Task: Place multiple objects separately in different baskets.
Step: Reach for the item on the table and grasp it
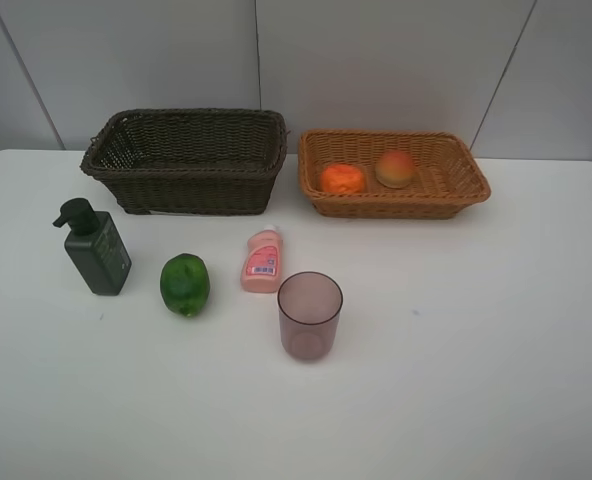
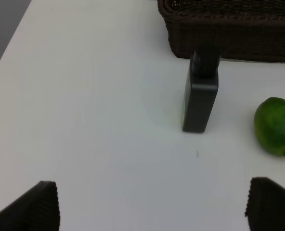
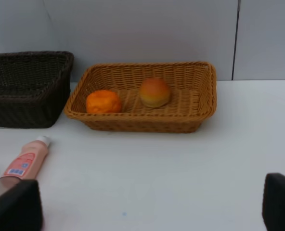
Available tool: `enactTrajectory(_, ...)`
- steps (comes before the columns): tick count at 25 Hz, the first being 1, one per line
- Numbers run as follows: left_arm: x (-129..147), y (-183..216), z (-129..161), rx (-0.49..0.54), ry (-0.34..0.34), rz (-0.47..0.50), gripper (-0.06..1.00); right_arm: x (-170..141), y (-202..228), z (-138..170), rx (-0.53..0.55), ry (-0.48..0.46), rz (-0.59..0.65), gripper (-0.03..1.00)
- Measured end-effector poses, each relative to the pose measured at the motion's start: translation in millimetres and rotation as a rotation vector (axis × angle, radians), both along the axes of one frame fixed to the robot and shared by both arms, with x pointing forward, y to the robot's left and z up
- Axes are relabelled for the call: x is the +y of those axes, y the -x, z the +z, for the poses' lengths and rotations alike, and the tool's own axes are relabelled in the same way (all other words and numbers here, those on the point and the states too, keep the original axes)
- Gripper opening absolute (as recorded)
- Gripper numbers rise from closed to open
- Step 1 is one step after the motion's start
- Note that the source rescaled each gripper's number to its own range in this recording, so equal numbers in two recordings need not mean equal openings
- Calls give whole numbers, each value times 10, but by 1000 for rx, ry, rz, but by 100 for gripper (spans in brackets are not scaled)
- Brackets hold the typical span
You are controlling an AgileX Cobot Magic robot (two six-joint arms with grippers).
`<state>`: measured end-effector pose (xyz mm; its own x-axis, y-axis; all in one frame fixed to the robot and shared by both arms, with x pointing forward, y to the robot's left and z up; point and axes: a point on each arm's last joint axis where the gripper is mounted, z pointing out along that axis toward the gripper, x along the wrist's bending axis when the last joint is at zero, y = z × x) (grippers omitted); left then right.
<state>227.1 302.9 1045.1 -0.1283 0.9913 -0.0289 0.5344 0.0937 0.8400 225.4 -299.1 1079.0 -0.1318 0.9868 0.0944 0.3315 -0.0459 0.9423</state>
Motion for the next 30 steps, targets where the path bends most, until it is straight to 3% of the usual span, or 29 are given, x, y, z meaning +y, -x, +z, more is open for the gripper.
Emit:
enactTrajectory(8, 0, 0, 0, 0, 0, 0, 100, -2, 19, -64, 52, 116, 41, 97)
enactTrajectory(19, 0, 0, 0, 0, 0, 0, 100, 29, -41, -199, 104, 101, 61, 97)
enactTrajectory(25, 0, 0, 0, 0, 0, 0, 100, 7, -47, -199, 111, 79, -55, 97)
enactTrajectory(30, 0, 0, 0, 0, 0, 0, 100, 6, -48, -199, 113, 71, -82, 97)
